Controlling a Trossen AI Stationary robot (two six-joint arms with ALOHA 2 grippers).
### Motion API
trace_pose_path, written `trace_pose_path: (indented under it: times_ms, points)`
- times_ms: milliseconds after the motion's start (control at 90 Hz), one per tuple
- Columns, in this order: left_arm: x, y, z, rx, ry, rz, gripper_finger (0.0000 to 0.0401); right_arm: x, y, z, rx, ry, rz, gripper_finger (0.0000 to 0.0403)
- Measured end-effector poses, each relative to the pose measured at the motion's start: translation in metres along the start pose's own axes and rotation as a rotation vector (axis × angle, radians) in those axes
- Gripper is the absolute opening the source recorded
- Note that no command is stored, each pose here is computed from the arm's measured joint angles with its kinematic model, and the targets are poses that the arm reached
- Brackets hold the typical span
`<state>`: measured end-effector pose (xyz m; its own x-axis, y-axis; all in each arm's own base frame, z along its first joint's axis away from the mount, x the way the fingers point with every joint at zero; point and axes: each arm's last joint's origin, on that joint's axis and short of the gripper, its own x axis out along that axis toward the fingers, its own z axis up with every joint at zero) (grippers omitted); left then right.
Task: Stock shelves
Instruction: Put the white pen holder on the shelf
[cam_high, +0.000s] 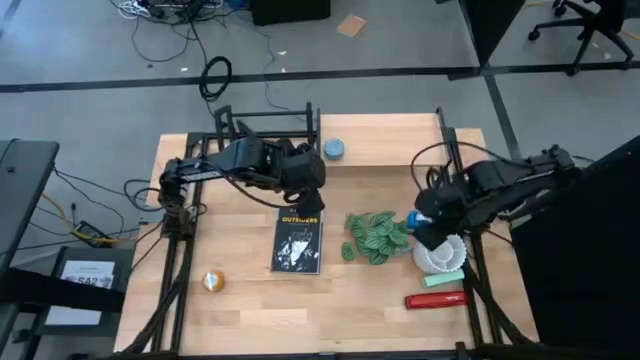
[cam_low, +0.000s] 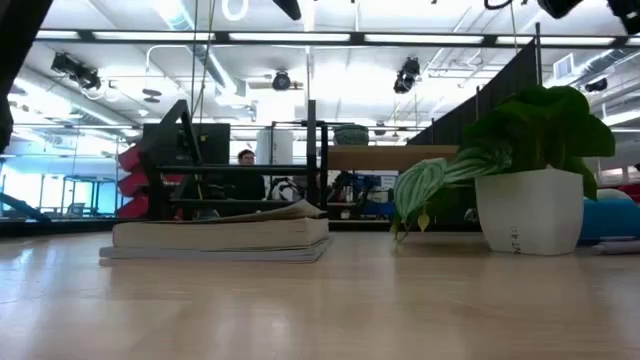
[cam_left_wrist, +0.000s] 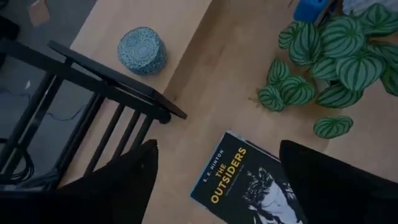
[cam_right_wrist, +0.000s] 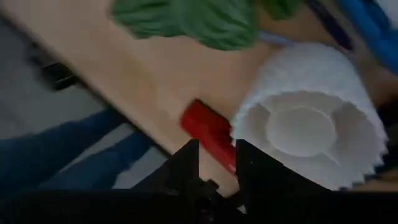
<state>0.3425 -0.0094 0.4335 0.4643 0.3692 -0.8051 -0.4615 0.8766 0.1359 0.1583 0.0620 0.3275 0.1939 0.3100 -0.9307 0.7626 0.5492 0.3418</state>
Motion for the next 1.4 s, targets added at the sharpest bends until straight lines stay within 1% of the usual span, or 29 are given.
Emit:
trace_pose_path:
  times_ms: [144, 222, 378, 433, 478, 556, 656, 744, 833, 1000, 1100, 1167, 1244, 1333, 1400]
  points:
    - [0.000, 0.000, 0.000, 0.001, 0.000, 0.000, 0.0312, 0.016, 0.014, -0.010, -0.033, -0.041, -0.060, 0.0077]
    - [0.000, 0.000, 0.000, 0.002, 0.000, 0.000, 0.0312, 0.024, 0.018, -0.013, -0.013, -0.049, -0.111, 0.0078]
    - [0.000, 0.000, 0.000, 0.020, -0.001, 0.000, 0.0312, 0.037, 0.016, -0.014, 0.086, -0.051, -0.298, 0.0084]
    - [0.000, 0.000, 0.000, 0.025, -0.001, -0.001, 0.0312, 0.042, 0.016, -0.012, 0.097, -0.057, -0.355, 0.0086]
    - [0.000, 0.000, 0.000, 0.025, -0.002, -0.001, 0.0312, 0.046, 0.017, -0.011, 0.094, -0.061, -0.380, 0.0087]
    - [0.000, 0.000, 0.001, 0.025, -0.009, -0.004, 0.0312, 0.052, 0.022, -0.008, 0.093, -0.071, -0.385, 0.0083]
    - [0.000, -0.001, 0.001, 0.033, -0.011, -0.005, 0.0312, 0.059, 0.028, -0.004, 0.105, -0.075, -0.364, 0.0079]
    - [0.000, -0.001, 0.001, 0.047, -0.007, -0.016, 0.0312, 0.062, 0.031, -0.002, 0.128, -0.088, -0.356, 0.0086]
    - [0.000, -0.001, 0.001, 0.047, -0.006, -0.018, 0.0312, 0.063, 0.031, -0.001, 0.145, -0.105, -0.360, 0.0113]
    - [0.000, -0.001, 0.001, 0.049, -0.005, -0.022, 0.0312, 0.063, 0.030, 0.000, 0.191, -0.131, -0.369, 0.0188]
    - [0.000, -0.001, 0.001, 0.069, -0.007, -0.027, 0.0312, 0.070, 0.025, 0.003, 0.228, -0.129, -0.384, 0.0208]
    - [0.000, -0.001, 0.001, 0.071, -0.005, -0.032, 0.0312, 0.077, 0.022, 0.004, 0.243, -0.120, -0.382, 0.0205]
    - [0.000, -0.001, 0.001, 0.071, -0.006, -0.033, 0.0312, 0.085, 0.021, 0.005, 0.265, -0.122, -0.369, 0.0190]
    - [0.000, -0.001, 0.001, 0.071, -0.006, -0.033, 0.0312, 0.092, 0.021, 0.006, 0.278, -0.123, -0.336, 0.0162]
    - [0.000, -0.001, 0.001, 0.070, -0.007, -0.033, 0.0312, 0.097, 0.018, 0.006, 0.288, -0.117, -0.339, 0.0135]
